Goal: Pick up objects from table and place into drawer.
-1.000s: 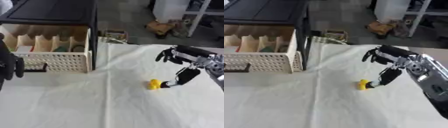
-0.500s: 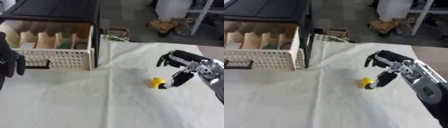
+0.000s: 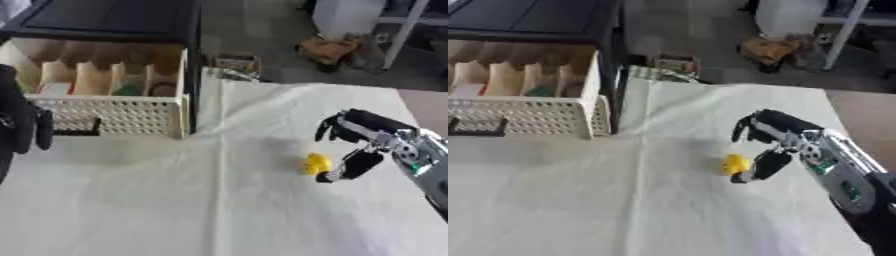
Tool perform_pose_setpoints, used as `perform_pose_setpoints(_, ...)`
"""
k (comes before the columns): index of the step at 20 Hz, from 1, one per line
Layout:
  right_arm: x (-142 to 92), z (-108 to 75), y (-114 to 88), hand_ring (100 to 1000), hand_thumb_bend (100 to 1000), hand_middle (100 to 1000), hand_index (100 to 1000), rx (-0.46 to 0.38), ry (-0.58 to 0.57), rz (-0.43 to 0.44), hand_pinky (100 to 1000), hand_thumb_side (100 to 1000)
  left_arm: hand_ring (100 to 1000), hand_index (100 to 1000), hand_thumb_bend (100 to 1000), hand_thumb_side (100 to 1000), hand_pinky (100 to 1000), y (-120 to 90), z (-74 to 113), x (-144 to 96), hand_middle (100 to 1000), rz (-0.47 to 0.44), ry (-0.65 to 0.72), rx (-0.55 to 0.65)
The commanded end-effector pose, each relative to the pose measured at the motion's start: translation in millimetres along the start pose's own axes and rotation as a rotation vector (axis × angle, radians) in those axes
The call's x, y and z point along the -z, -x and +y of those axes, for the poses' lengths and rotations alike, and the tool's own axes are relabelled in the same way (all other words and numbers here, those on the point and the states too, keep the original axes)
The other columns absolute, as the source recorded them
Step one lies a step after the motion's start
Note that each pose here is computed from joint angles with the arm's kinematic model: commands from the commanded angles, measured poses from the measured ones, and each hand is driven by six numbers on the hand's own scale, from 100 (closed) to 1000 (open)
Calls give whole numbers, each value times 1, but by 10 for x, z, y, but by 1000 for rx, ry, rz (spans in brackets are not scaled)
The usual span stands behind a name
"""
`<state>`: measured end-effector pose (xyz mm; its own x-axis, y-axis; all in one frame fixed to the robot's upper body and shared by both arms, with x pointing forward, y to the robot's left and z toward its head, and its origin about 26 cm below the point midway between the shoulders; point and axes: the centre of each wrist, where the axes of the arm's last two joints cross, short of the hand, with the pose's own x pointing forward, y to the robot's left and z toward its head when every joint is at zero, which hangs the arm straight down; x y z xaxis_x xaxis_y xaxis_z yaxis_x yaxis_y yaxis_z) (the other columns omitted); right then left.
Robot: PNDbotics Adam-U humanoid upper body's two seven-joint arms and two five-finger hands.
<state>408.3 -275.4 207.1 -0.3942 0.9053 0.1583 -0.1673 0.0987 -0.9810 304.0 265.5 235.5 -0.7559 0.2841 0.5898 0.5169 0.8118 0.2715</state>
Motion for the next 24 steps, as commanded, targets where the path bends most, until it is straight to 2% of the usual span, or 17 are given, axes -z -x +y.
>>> perform_pose_setpoints(1, -37, -91, 12, 682, 667, 100, 701, -11, 33, 10, 764, 242, 228, 727, 100, 642, 283, -46, 16, 35, 392, -9, 10, 19)
perform_pose_setpoints(5, -60, -76, -5, 696, 671, 116, 737, 2, 45, 9, 772, 244, 228, 726, 100, 640, 283, -40, 10, 32, 393, -6, 13, 19)
perform_pose_setpoints(17, -176, -61, -8, 708, 675, 100, 738, -1, 93, 0, 782, 261, 224, 717, 100, 634, 281, -17, -19, 27, 391, 13, 24, 21)
perform_pose_setpoints(24, -227, -131, -15, 693, 656, 100, 729, 64, 143, 9, 776, 291, 223, 711, 100, 631, 279, -8, -33, 31, 390, 20, 28, 22)
